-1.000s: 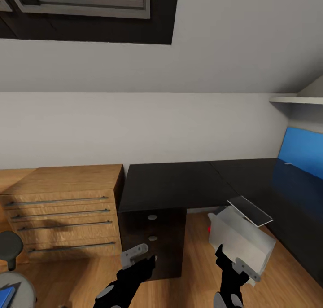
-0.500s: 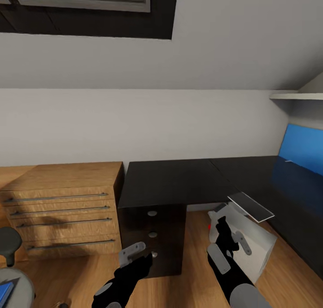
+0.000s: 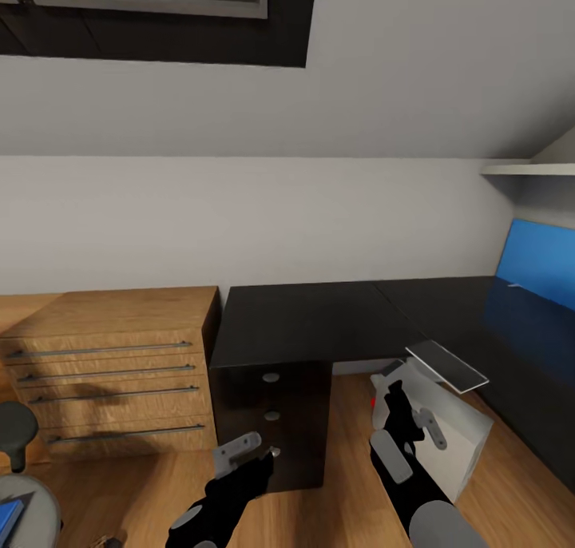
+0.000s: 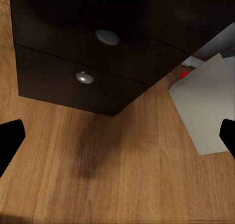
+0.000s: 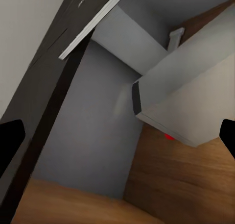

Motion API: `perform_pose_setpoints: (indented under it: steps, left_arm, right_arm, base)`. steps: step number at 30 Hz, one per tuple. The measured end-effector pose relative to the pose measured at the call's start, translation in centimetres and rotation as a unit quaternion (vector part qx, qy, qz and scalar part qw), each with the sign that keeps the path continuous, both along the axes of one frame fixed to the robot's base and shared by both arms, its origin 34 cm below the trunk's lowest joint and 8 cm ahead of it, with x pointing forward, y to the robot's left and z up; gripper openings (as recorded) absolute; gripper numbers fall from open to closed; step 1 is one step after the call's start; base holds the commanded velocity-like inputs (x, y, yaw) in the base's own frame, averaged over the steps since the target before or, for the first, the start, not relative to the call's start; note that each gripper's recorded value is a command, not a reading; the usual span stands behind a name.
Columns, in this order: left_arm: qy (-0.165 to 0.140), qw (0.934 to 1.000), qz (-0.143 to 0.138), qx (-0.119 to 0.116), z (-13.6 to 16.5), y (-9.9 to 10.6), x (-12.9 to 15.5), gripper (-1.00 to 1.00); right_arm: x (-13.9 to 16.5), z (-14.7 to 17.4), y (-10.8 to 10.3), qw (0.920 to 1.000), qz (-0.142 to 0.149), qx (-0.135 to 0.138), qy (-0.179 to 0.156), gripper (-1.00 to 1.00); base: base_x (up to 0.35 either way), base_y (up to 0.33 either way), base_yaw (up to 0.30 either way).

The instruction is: In the bedroom, organize the workspace by keeping the computer under the desk, ensuring the monitor is on the desk, placing the keyboard on the desk next to the monitor, placing the mouse on the desk next to the keyboard, moving the folder from the swivel chair onto the desk next to the mouse, stacking the notebook on top of the folder with the pen on top of the notebook, and positioning the swivel chair next to the desk.

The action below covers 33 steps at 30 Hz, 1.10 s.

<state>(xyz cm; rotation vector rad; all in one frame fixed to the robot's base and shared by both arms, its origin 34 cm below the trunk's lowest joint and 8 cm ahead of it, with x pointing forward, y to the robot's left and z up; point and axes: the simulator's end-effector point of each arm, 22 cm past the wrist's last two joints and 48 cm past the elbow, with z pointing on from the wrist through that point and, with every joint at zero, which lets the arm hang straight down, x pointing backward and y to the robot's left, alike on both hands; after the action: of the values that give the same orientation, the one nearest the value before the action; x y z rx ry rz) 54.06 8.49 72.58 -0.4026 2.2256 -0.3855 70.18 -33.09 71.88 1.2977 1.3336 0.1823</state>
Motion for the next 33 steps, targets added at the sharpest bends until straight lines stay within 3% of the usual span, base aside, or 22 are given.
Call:
perform_pose_setpoints:
  steps: [6, 7, 11, 19, 33]
  left_arm:
    - [0.006, 1.0, 0.004, 0.007, -1.4, 0.2, -0.4, 1.0]
    - [0.006, 1.0, 0.004, 0.007, -1.6, 0.1, -0.5, 1.0]
    - [0.006, 1.0, 0.004, 0.005, -2.4, -0.1, -0.6, 1.0]
    - [0.006, 1.0, 0.002, 0.002, -3.3, -0.5, -0.8, 1.0]
    - [0.005, 0.9999, -0.009, -0.002, -3.3, -1.2, -1.1, 1.0]
  right_arm:
    - [0.2, -0.7, 0.0, 0.9999, 0.009, -0.008, -0.011, 1.0]
    - [0.1, 0.0, -1.5, 0.9993, -0.001, -0.025, -0.029, 1.0]
    - [0.0, 0.1, -2.5, 0.9981, -0.007, -0.036, -0.049, 1.0]
    - [-0.2, 0.2, -3.0, 0.995, -0.021, -0.013, -0.097, 1.0]
    - [-0.1, 0.7, -3.0, 0.993, -0.029, 0.004, -0.115, 1.0]
  base:
    - [0.0, 0.0, 0.0]
    - [0.0, 0.0, 0.0]
    - [0.0, 0.0, 0.0]
    - [0.0, 0.0, 0.0]
    - [0.014, 0.0, 0.0]
